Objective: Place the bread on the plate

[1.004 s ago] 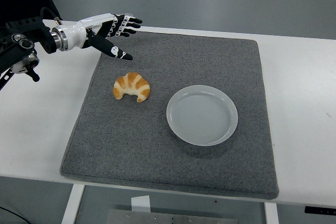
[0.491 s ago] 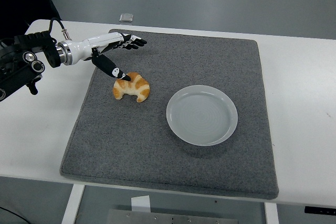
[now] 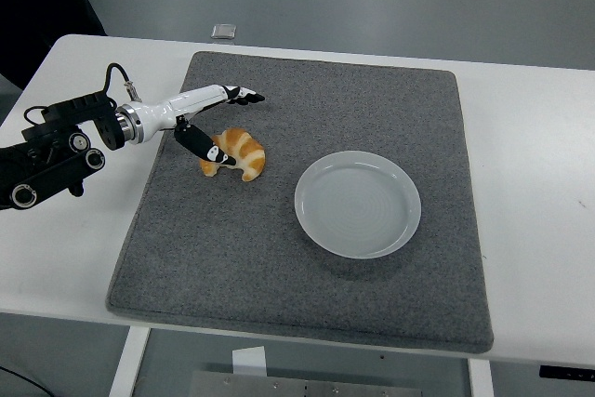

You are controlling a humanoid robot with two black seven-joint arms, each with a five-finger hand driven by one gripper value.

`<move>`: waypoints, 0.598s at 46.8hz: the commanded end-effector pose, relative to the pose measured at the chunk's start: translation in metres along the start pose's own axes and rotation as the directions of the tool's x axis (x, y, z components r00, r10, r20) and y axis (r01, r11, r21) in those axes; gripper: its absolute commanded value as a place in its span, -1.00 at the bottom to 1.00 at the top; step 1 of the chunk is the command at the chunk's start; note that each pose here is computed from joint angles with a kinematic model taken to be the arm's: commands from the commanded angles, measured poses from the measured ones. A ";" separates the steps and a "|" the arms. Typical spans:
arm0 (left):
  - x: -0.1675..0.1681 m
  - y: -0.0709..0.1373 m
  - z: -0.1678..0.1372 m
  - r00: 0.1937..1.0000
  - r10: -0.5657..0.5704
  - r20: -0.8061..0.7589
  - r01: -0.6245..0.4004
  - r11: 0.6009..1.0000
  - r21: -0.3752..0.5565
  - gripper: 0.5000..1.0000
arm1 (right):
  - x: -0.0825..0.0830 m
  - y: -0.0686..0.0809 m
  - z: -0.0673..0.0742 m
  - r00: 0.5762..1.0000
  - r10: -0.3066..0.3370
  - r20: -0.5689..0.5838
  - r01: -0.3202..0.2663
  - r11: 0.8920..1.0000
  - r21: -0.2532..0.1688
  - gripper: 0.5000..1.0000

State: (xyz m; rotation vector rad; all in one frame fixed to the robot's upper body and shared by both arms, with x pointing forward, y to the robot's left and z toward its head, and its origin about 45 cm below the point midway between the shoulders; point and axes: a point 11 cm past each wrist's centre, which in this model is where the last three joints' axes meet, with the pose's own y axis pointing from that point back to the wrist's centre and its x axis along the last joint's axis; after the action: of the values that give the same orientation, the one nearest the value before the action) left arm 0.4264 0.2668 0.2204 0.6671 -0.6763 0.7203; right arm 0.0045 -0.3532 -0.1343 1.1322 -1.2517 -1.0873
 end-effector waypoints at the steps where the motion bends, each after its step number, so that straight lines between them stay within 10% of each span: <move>1: -0.002 0.000 -0.001 1.000 -0.008 0.028 0.008 1.000 0.003 0.99 | 0.000 0.000 0.000 1.000 0.000 0.001 0.000 1.000 0.000 0.81; 28: -0.027 -0.010 0.001 0.992 0.055 0.115 -0.055 0.998 -0.009 0.99 | 0.000 0.000 0.000 1.000 0.000 -0.001 0.000 1.000 0.000 0.81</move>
State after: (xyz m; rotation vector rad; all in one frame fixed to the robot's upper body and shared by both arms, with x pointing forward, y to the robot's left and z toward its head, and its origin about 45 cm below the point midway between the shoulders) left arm 0.4178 0.2508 0.1975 0.6921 -0.8015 0.7286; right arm 0.0044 -0.3532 -0.1343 1.1322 -1.2515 -1.0872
